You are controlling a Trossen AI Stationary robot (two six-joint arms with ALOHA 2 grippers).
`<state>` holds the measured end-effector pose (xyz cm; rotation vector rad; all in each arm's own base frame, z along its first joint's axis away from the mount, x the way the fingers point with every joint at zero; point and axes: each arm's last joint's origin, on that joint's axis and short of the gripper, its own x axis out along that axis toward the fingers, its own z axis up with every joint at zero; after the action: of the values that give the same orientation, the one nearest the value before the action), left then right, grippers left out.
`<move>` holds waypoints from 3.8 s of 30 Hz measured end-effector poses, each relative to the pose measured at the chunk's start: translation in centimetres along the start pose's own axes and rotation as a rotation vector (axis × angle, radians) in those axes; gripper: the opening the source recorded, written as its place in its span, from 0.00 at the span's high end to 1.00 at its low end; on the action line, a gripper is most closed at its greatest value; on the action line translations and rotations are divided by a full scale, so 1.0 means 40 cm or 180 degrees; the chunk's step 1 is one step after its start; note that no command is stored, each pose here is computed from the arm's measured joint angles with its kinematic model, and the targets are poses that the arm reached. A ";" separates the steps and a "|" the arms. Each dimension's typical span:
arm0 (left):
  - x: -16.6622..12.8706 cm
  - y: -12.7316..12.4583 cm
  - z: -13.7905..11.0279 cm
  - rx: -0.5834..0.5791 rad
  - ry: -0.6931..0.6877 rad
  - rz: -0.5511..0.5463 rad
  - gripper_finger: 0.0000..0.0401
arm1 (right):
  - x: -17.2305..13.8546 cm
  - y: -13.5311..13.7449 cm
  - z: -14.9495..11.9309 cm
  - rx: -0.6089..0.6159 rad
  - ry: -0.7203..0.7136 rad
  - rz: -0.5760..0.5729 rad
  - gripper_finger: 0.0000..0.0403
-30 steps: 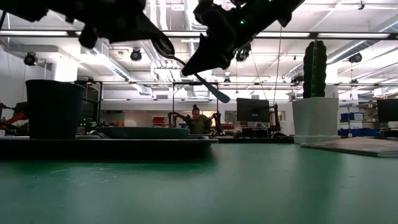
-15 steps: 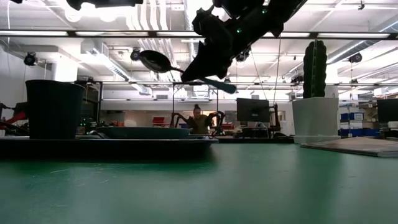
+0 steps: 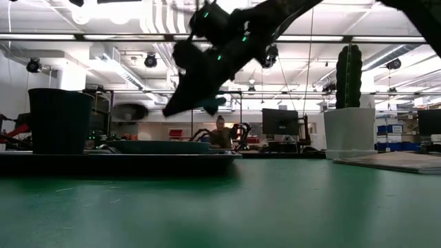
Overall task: Pick and place plate/cup/fork/spoon on tray
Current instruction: Put the blue spoon on the black serving tray below the pink fork
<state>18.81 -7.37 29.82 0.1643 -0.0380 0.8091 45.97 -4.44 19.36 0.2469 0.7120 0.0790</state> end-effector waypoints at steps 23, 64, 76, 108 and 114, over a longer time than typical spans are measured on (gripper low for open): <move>-0.015 -0.001 0.000 0.0074 0.0095 0.0101 0.69 | 0.145 -0.018 -0.047 0.0734 0.0063 0.0184 0.98; -0.021 -0.003 0.001 0.0068 0.0089 0.0059 0.69 | 0.124 0.111 -0.065 -0.0413 0.0392 0.0211 0.83; -0.021 -0.003 0.002 0.0063 0.0088 0.0059 0.69 | 0.167 0.142 -0.127 -0.0785 0.0679 -0.0394 0.97; -0.021 -0.003 0.001 0.0064 0.0088 0.0059 0.69 | 0.147 0.081 -0.117 -0.0755 0.0762 -0.0937 0.97; -0.021 -0.003 0.001 0.0065 0.0089 0.0060 0.69 | 0.147 0.079 -0.116 -0.0762 0.0762 -0.0959 0.97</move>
<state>18.33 -8.07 29.78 0.1721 -0.0048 0.8306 47.40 0.45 13.02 -0.1026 0.9620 -0.0950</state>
